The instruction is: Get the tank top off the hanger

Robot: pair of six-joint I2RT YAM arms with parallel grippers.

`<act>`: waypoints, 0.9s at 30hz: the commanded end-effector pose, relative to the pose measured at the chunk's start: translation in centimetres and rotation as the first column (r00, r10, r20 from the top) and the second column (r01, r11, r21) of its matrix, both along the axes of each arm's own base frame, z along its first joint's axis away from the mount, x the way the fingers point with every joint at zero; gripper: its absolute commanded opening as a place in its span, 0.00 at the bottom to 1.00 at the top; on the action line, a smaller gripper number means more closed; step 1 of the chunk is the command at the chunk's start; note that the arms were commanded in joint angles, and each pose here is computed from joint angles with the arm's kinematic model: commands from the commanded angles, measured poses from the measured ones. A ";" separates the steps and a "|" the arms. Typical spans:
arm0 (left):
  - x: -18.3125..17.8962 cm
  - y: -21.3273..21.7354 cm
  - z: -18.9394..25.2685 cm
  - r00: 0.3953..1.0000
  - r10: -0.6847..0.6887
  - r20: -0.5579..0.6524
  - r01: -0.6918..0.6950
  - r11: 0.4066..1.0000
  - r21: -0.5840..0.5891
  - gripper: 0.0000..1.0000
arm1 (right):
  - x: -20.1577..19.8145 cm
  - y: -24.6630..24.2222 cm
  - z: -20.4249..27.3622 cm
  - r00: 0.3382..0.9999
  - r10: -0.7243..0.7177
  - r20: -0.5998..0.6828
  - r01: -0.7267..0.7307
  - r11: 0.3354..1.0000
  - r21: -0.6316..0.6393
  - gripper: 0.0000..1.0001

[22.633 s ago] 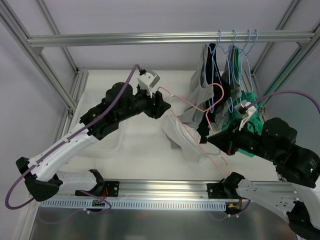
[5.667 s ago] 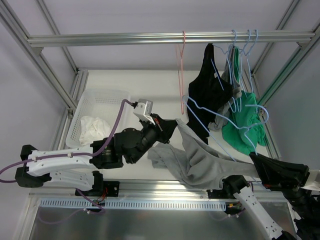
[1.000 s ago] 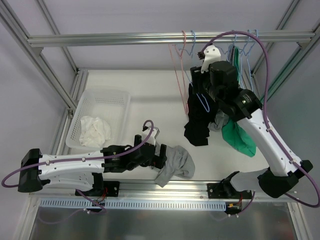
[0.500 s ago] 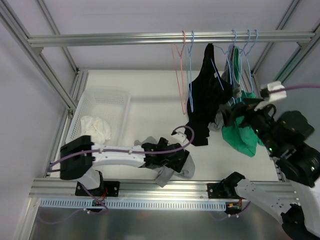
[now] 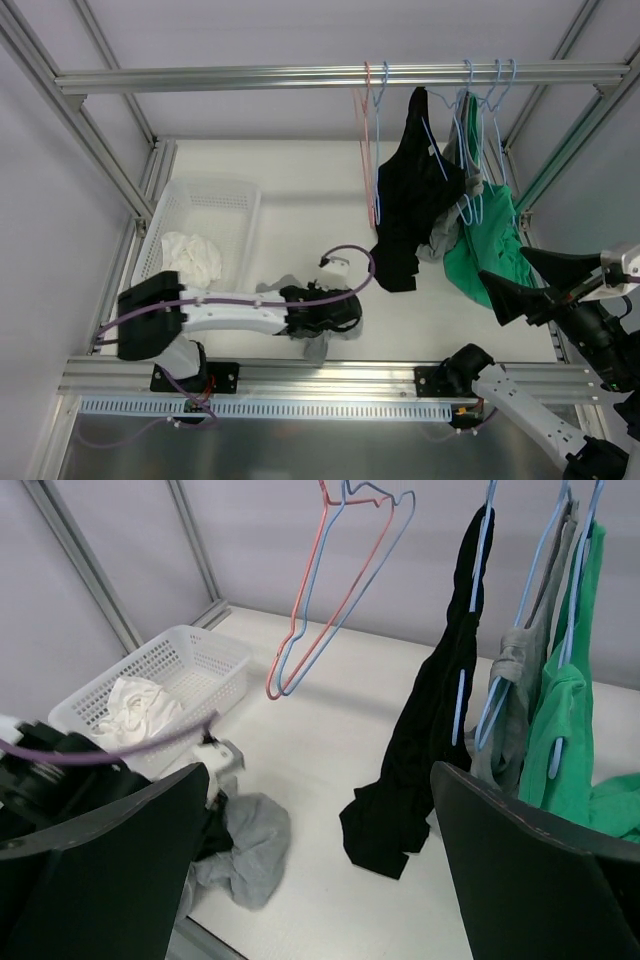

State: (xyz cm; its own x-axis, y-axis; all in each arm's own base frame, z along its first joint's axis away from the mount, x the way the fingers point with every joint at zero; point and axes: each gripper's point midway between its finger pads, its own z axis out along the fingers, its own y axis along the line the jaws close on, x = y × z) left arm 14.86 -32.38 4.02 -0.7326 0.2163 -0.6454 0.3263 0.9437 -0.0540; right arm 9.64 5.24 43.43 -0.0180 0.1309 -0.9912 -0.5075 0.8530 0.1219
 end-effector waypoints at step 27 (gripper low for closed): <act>15.2 30.7 16.0 0.683 0.729 0.054 -0.719 0.683 -0.125 0.00 | 0.1 3.1 -2.2 0.990 0.120 -0.076 -0.119 0.993 0.024 0.99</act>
State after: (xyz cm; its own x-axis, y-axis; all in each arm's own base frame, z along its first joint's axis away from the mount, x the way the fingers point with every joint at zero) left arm 29.36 -0.62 23.06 -0.5013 -0.3659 -0.7841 -0.4688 0.8765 -0.1093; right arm 9.11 6.46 40.53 -0.0900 0.1300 -0.9874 -0.5527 0.8183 0.1581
